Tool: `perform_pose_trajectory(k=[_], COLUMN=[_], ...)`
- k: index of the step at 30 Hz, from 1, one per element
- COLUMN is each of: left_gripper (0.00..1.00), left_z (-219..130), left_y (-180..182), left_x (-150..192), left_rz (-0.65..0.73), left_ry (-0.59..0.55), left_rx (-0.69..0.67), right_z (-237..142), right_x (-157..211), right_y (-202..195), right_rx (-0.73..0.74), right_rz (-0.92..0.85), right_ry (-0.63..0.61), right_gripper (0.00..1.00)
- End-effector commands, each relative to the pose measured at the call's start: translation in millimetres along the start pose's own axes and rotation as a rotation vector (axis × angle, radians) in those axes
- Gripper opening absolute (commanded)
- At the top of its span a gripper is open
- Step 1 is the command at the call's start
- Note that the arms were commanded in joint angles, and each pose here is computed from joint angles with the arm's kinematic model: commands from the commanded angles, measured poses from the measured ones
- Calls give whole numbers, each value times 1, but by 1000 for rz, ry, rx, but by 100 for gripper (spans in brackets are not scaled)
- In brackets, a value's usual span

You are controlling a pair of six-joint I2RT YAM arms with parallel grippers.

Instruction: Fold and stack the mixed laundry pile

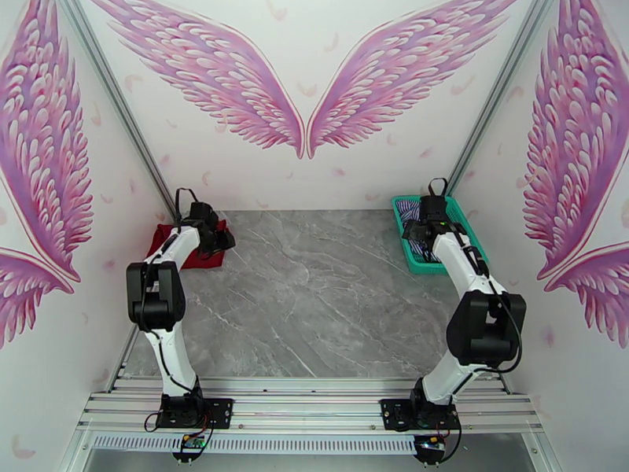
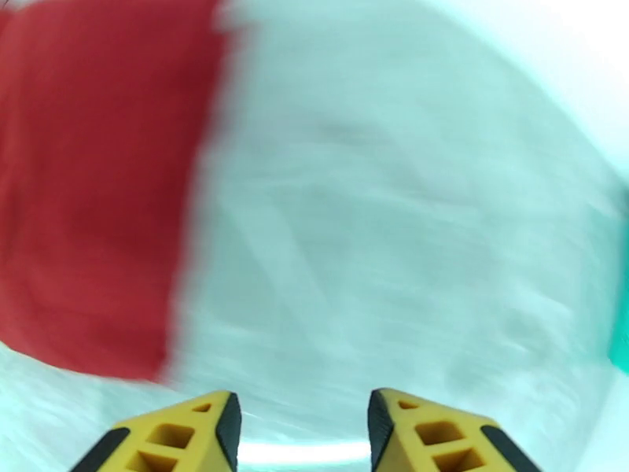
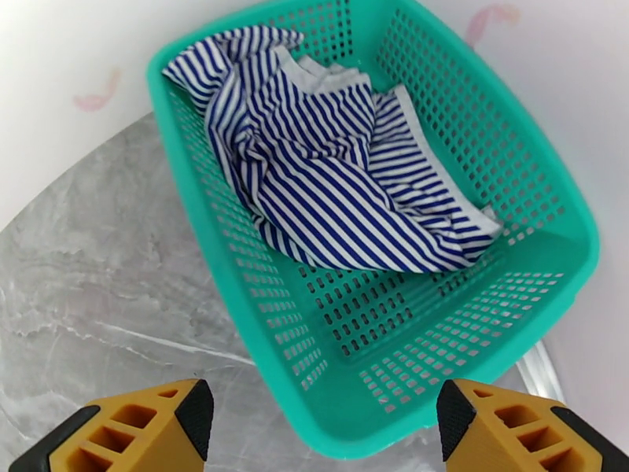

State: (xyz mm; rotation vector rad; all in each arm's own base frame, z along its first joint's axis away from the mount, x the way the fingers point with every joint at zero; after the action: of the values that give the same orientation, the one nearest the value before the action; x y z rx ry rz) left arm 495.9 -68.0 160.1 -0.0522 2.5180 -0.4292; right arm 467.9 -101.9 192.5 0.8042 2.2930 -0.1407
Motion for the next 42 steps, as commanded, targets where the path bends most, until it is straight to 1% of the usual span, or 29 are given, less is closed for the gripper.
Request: perform_pose_trajectory(k=[1, 3, 6, 9, 12, 15, 17, 20, 23, 26, 29, 31, 33, 35, 38, 42], left_gripper=[51, 53, 55, 58, 61, 63, 63, 66, 66, 66, 66, 66, 65, 63, 62, 62], left_z=[-35, -48, -63, -71, -72, -71, -70, -65, -65, -64, -62, -61, -61, -60, -54, -49], left_y=[-98, -147, -197, -228, -245, -253, -253, -242, -243, -246, -249, -250, -253, -254, -253, -254], left_x=[0, 11, 26, 40, 51, 60, 62, 59, 53, 49, 47, 46, 44, 46, 48, 52], left_rz=[137, 222, 296, 342, 358, 363, 359, 329, 331, 334, 345, 352, 363, 375, 381, 378], left_ry=[-98, -129, -169, -187, -183, -161, -147, -122, -118, -113, -101, -102, -107, -103, -98, -100], left_rx=[237, 335, 431, 488, 511, 514, 496, 407, 397, 394, 397, 402, 411, 421, 431, 455], right_z=[30, 52, 82, 109, 136, 159, 171, 183, 193, 202, 204, 198, 185, 168, 137, 98], right_x=[-2, -3, -10, -16, -14, -9, -3, 7, 19, 31, 33, 22, 3, -12, -31, -43], right_y=[2, 1, -5, -10, -12, -9, -9, -12, -16, -15, -9, -5, 3, 14, 26, 31], right_rx=[-55, -53, -33, -42, -17, -5, 15, 48, 74, 77, 46, 17, -37, -97, -190, -289], right_rz=[79, 97, 126, 196, 231, 272, 311, 378, 425, 450, 444, 432, 426, 436, 471, 532], right_ry=[83, 123, 158, 190, 220, 252, 273, 298, 321, 354, 364, 338, 288, 250, 167, 78], right_gripper=[81, 81, 81, 81, 81, 81, 80, 79, 75, 66, 50, 38, 28, 21, 13, 5])
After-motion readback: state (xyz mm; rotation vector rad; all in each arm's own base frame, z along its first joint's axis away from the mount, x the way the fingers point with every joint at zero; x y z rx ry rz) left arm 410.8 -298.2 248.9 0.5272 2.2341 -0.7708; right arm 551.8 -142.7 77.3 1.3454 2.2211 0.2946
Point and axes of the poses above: each hand's point on the last joint's axis, 136 mm out from that joint toward the fingers, its own z axis out along the fingers, its own y axis along the line the jaws close on, x = y × z, the point moved 1 cm from there along -z, back along the fingers, and after that the axes turned 7 degrees about z, right-handed, at the moved point
